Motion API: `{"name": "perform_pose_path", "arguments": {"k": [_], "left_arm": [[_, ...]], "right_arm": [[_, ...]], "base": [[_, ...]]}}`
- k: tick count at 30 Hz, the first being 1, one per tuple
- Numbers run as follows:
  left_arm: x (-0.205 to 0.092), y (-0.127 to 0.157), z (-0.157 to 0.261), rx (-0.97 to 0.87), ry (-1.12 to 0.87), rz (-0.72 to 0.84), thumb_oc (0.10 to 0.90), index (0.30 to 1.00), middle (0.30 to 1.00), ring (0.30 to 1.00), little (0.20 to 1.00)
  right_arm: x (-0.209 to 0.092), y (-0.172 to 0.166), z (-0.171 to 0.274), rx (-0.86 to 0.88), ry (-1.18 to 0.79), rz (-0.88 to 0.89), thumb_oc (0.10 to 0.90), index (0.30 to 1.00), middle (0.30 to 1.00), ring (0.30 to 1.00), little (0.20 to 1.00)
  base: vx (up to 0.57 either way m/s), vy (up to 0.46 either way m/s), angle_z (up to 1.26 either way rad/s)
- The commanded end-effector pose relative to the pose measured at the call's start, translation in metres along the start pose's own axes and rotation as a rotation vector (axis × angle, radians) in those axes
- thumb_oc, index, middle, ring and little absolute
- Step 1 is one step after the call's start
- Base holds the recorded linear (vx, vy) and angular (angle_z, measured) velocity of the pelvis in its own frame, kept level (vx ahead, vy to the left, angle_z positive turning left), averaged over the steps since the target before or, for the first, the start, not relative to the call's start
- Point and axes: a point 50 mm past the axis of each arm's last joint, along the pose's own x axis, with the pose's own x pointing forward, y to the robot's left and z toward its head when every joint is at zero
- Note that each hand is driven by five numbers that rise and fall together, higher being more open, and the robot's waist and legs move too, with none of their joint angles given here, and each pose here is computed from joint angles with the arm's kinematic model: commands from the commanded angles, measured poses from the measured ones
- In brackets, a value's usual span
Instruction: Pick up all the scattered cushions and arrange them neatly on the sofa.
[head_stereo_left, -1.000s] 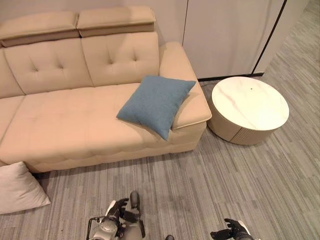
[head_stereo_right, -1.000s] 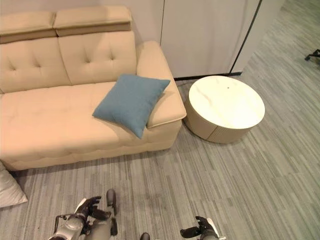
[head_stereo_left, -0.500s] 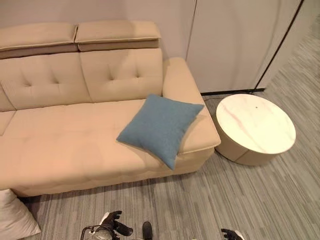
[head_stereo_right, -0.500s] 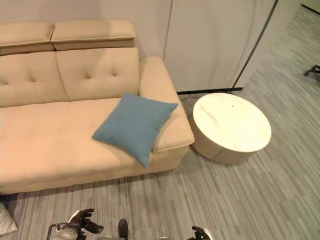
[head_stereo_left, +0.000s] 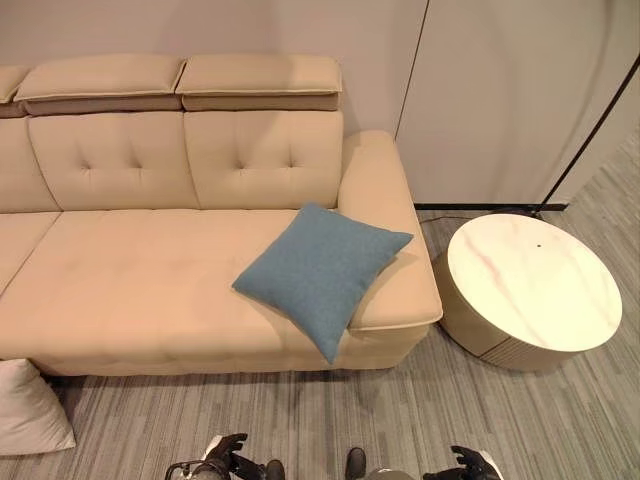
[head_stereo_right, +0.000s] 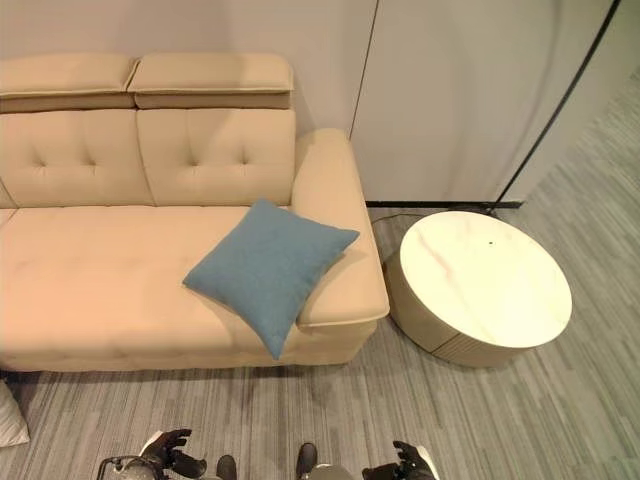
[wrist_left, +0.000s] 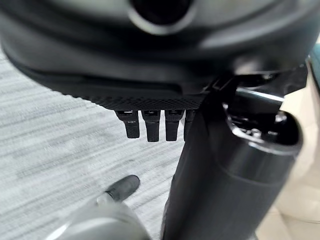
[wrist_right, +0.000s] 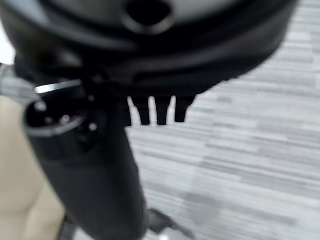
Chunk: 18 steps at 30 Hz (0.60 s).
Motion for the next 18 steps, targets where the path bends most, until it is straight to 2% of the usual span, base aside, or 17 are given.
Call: {"name": "perform_pose_path", "arguments": {"k": [1,8,13,18], "left_arm": [[-0.001,0.005,0.000,0.024,-0.032,0.012,0.800,0.900,0.900,0.900,0.900],[-0.001,0.004,-0.002,0.007,-0.019,0.022,0.800,0.900,0.900,0.900,0.900],[-0.001,0.004,-0.004,0.024,-0.007,0.016,0.800,0.900,0.900,0.900,0.900],[0.000,0.020,-0.002,0.037,-0.017,0.059,0.800,0.900,0.900,0.900,0.900]], "right_arm": [[0.003,-0.012,0.013,0.013,-0.054,-0.029,0.800,0.900,0.900,0.900,0.900],[0.002,-0.014,0.010,0.017,-0.043,-0.038,0.800,0.900,0.900,0.900,0.900],[0.002,-0.013,0.009,0.016,-0.038,-0.032,0.800,0.900,0.900,0.900,0.900],[0.004,-0.008,0.030,0.005,-0.096,-0.017,0.800,0.900,0.900,0.900,0.900]], "base": [[0.10,0.035,0.11],[0.18,0.137,0.05],[0.25,0.327,-0.33],[0.12,0.296,-0.40]]}}
